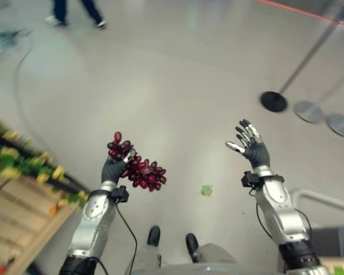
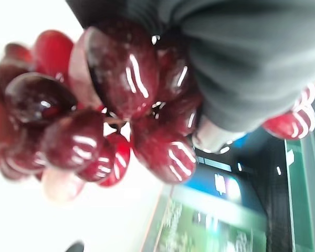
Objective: Pick up the fruits from the basket on one side to the basket on the other side
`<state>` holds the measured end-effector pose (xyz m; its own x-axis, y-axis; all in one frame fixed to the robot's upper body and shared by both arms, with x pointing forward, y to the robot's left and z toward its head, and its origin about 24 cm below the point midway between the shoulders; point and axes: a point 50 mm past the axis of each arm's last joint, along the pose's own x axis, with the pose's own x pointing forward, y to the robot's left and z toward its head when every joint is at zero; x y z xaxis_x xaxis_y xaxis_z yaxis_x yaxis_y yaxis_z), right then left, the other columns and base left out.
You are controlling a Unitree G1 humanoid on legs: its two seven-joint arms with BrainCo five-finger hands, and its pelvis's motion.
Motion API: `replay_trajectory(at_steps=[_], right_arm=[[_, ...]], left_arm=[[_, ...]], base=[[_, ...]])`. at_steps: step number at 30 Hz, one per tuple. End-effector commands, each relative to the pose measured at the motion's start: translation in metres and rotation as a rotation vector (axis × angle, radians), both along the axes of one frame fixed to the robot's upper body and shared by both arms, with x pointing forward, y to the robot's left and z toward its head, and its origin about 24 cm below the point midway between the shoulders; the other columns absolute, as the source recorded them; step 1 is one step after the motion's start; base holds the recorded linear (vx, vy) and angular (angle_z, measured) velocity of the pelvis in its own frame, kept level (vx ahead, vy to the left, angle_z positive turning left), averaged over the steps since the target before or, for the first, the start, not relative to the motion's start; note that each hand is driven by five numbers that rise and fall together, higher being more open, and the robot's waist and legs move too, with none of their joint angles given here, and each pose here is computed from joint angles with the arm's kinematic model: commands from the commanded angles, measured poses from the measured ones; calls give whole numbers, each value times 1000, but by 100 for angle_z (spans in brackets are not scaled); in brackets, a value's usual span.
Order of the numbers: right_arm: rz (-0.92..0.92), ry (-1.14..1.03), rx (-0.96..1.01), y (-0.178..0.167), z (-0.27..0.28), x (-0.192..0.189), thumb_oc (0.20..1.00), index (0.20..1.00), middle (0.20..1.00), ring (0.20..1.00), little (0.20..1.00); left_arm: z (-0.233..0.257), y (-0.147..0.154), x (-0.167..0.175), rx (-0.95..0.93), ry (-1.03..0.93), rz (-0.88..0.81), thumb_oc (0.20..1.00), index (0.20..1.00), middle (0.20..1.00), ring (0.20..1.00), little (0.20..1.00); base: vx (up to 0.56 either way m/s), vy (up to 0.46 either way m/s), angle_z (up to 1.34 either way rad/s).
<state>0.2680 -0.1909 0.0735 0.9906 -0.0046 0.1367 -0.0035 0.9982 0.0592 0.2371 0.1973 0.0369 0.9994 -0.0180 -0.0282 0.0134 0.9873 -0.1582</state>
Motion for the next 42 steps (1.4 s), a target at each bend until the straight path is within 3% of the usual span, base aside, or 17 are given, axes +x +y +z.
replay_trajectory(at_steps=[1,4,8,22,42], right_arm=[[27,-169,3,0,35,4,1000,1000,1000,1000,1000],[46,-197,-3,6,43,10,1000,1000,1000,1000,1000],[-65,-201,-22,-11,43,8,1000,1000,1000,1000,1000],[-58,-116,-1,-16,24,4,1000,1000,1000,1000,1000],[-65,37,-8,-9,-6,16,1000,1000,1000,1000,1000]], left_arm=[[54,-7,16,-7,-295,-33,200,200,200,200,200],[53,4,11,-30,-293,19,200,200,200,200,200],[46,6,11,-93,-263,51,200,200,200,200,200],[47,13,-5,-75,-256,-21,200,200,200,200,200],[110,21,0,-98,-537,48,200,200,200,200,200]], base=[[-1,-118,88],[32,-144,43],[-67,-57,149],[88,67,99],[45,47,23]])
